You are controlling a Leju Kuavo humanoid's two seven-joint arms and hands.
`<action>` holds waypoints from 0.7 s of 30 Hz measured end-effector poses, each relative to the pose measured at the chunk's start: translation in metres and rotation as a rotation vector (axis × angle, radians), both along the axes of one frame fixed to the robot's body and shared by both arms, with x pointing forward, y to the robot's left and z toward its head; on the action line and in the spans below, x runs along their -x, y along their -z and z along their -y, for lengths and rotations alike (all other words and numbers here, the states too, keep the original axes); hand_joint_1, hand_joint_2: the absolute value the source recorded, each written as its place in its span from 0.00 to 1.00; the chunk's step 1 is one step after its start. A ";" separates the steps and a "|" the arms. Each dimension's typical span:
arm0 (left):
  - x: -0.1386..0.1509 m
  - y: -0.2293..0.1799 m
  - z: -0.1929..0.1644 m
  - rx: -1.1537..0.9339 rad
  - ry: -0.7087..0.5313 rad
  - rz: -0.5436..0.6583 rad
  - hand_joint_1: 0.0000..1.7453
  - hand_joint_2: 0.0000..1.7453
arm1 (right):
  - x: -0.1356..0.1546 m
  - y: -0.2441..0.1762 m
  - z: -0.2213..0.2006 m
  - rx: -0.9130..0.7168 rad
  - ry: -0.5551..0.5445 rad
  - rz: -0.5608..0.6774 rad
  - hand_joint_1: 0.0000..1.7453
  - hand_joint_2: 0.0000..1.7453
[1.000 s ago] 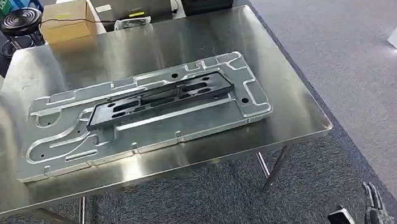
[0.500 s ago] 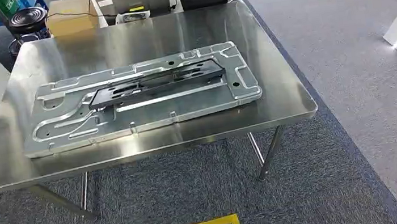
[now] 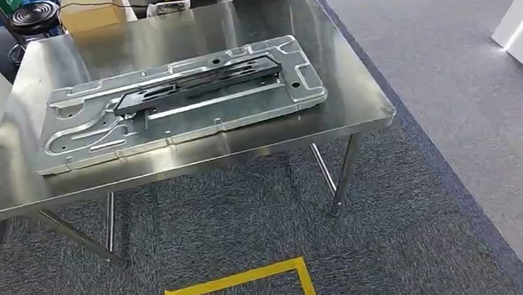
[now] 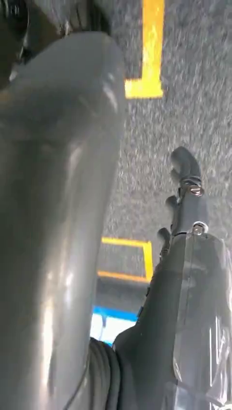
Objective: Take the parts from the cabinet and place them on the table.
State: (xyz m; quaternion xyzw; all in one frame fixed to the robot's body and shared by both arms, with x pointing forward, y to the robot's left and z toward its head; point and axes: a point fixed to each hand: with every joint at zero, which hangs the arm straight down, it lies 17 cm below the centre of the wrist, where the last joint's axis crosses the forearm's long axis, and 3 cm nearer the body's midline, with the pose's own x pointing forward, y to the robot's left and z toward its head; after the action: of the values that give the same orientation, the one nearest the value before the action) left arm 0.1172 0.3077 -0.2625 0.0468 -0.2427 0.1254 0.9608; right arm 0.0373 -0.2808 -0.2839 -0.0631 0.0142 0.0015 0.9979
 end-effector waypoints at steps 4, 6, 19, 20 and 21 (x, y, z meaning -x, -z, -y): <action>0.004 0.002 0.013 0.014 0.075 -0.021 0.00 0.00 | 0.003 0.000 -0.008 -0.022 0.021 -0.010 0.00 0.00; 0.003 0.002 0.019 0.028 0.099 -0.020 0.00 0.00 | 0.007 0.000 -0.013 -0.033 0.011 -0.023 0.00 0.00; 0.005 0.003 0.014 0.037 0.041 -0.033 0.00 0.00 | 0.000 -0.001 -0.027 -0.054 -0.066 0.014 0.00 0.00; 0.006 0.003 0.014 0.034 0.041 -0.035 0.00 0.00 | 0.000 -0.001 -0.028 -0.056 -0.070 0.014 0.00 0.00; 0.006 0.003 0.013 0.032 0.040 -0.037 0.00 0.00 | 0.000 -0.001 -0.028 -0.057 -0.075 0.014 0.00 0.00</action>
State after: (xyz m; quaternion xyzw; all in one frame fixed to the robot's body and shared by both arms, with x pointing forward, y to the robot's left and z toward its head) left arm 0.1114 0.2944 -0.2654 0.0287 -0.2238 0.1091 0.9681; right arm 0.0374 -0.2527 -0.2830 -0.0351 0.0047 0.0388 0.9986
